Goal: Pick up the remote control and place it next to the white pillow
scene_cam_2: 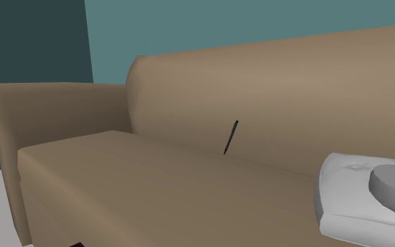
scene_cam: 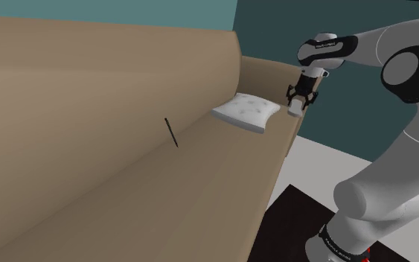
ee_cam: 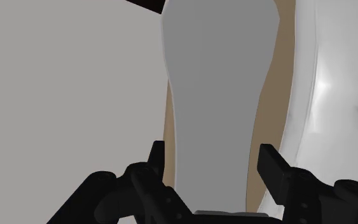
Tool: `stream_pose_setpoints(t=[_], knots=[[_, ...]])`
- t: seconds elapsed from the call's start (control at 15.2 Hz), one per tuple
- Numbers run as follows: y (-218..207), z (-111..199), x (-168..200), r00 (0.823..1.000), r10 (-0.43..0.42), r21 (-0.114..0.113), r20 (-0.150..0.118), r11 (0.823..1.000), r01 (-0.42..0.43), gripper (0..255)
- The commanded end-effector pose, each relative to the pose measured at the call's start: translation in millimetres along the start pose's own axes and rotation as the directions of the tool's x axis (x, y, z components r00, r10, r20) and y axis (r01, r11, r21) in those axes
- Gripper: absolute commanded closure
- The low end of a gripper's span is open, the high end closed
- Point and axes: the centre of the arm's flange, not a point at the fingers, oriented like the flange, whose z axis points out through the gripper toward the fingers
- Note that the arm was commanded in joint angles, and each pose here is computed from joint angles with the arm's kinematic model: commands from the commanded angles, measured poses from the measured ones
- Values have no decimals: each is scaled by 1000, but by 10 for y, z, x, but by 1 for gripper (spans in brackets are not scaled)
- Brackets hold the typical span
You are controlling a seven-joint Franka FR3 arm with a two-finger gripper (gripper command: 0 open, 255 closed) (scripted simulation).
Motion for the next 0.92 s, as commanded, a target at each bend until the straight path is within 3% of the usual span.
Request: stream_pose_setpoints(t=[0.0, 0.86], knots=[[0, 107, 2, 1000, -1, 0, -1, 1000, 1, 255], [8, 794, -3, 1000, -1, 0, -1, 1000, 1, 255]])
